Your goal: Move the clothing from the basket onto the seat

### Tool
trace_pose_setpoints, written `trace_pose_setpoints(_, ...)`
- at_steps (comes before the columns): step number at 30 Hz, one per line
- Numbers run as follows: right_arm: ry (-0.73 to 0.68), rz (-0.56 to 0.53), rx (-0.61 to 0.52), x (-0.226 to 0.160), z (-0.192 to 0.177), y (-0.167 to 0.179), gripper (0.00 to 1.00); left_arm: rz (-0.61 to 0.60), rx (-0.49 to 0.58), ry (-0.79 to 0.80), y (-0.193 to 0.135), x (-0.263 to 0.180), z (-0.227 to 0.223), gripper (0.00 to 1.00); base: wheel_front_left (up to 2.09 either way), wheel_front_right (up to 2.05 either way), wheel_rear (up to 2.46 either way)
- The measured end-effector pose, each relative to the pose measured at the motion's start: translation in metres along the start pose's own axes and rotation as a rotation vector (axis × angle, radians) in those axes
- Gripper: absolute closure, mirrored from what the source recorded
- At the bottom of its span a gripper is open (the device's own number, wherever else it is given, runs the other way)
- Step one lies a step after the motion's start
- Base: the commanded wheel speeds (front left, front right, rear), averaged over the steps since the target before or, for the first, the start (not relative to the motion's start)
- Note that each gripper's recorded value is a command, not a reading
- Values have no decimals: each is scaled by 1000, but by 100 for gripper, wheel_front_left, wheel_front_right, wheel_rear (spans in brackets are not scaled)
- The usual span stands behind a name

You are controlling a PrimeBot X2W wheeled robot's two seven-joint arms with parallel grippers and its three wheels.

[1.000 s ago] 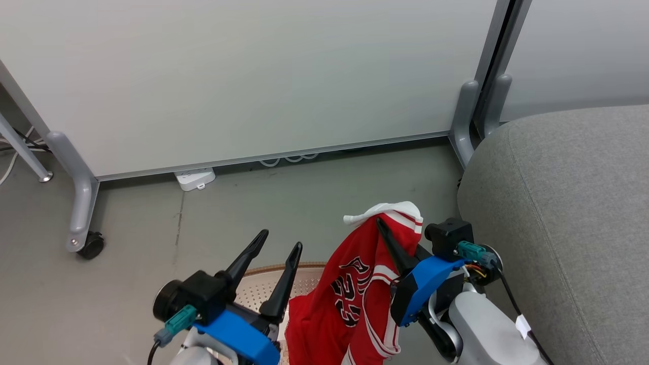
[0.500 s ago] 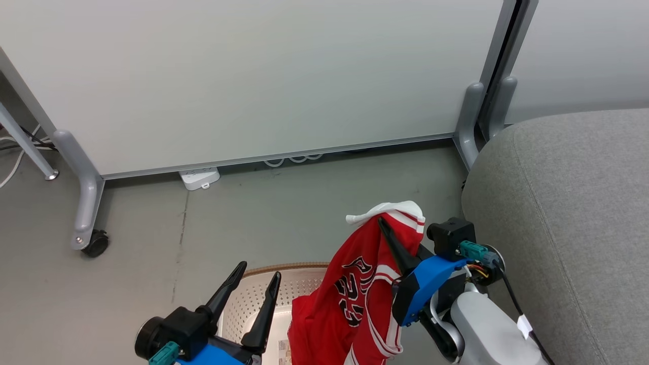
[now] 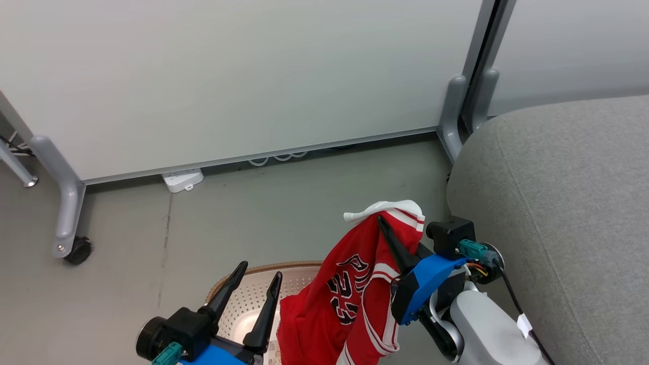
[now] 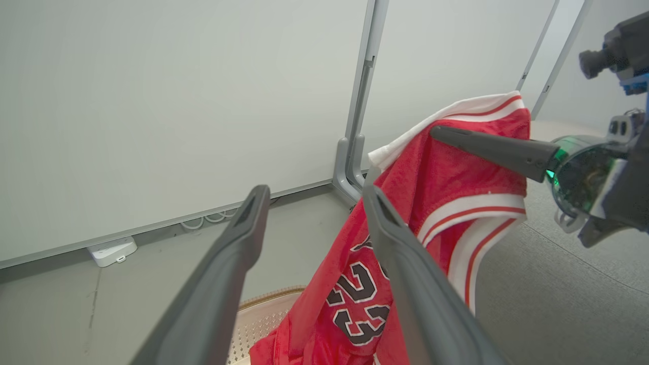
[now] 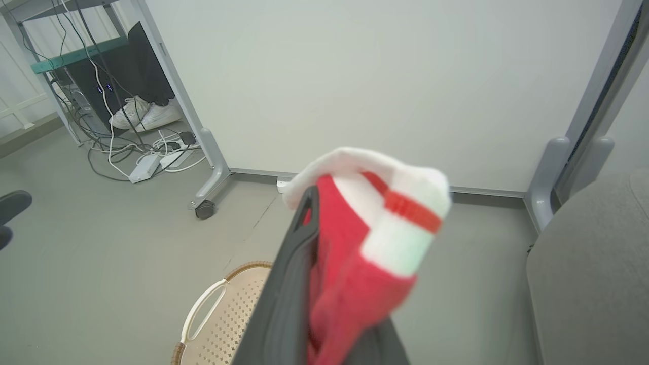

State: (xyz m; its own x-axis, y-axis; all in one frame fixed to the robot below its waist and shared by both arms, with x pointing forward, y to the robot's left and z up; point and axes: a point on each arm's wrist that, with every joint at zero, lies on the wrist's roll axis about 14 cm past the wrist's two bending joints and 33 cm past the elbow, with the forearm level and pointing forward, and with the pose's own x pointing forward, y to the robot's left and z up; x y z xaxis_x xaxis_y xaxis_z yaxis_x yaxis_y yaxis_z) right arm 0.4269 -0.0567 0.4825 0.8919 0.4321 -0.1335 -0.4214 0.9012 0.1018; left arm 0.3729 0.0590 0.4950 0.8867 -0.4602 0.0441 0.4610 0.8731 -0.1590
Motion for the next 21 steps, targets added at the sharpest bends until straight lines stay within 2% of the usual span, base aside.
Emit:
trace_pose_setpoints(9, -6, -92, 13, -19, -1, -30, 100, -106, 2, 12, -26, 22, -5, 0, 0, 0, 0)
trace_pose_setpoints(21, -25, -279, 43, -64, -3, -85, 100, -302, 10, 38, -76, 56, -16, 0, 0, 0, 0)
